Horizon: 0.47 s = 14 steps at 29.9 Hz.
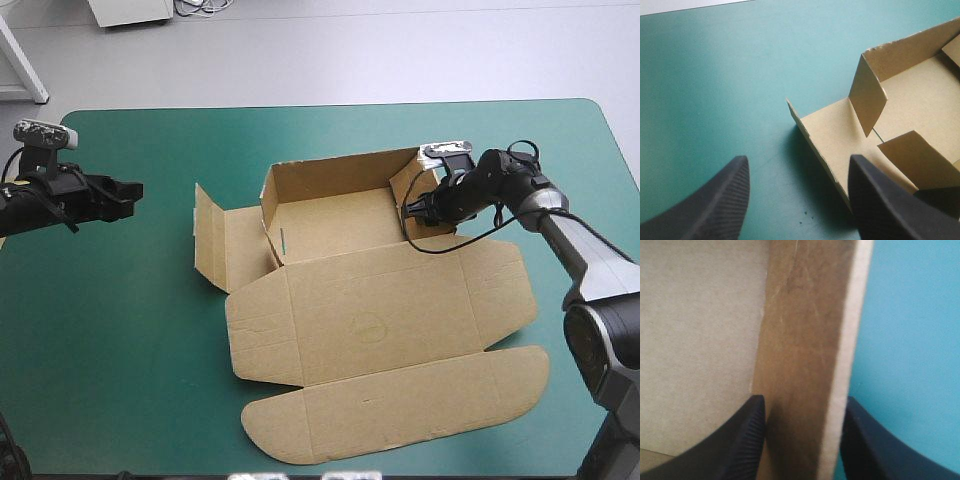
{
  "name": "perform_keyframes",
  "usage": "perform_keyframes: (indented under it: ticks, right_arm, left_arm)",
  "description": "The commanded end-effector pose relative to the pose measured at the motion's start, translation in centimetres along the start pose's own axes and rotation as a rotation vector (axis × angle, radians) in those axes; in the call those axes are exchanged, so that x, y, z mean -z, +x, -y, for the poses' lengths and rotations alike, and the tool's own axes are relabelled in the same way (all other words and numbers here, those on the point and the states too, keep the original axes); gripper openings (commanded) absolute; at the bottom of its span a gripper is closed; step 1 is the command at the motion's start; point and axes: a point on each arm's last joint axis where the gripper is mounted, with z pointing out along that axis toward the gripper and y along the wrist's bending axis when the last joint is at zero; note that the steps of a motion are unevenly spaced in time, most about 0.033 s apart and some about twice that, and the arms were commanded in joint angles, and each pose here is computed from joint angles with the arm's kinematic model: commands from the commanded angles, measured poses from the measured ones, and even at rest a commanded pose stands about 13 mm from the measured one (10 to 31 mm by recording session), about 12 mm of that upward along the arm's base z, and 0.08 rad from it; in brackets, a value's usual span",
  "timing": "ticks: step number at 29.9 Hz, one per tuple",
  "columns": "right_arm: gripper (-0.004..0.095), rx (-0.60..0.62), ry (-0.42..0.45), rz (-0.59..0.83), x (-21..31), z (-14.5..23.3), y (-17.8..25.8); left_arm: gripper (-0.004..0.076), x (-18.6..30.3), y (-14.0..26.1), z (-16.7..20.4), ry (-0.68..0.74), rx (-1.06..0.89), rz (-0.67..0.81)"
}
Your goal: Fold the box
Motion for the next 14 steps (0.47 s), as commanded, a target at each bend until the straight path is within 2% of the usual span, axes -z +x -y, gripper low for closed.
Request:
perform_keyframes:
  ticks: [1,3,6,14]
  right_arm:
    - [0.0253,0.013,0.026,0.093,2.78,-0.34,-1.44]
    - [0.0127,0.013,0.026,0.093,2.78,-0.34,-1.44]
    - [0.0002,0.009,0.025,0.088,2.79,-0.36,-1.41]
    - [0.0001,-0.065,0.057,0.116,3.26,-0.11,-1.96]
  left_arm:
    - [0.0419,1.29,-1.39,0.98,0.010,0.006,0.097]
    - [0.0419,1.29,-1.43,1.03,0.016,0.010,0.101]
    - [0.0419,1.31,-1.55,1.16,0.031,0.020,0.114]
    - [0.0419,1.32,-1.61,1.36,0.054,0.031,0.120]
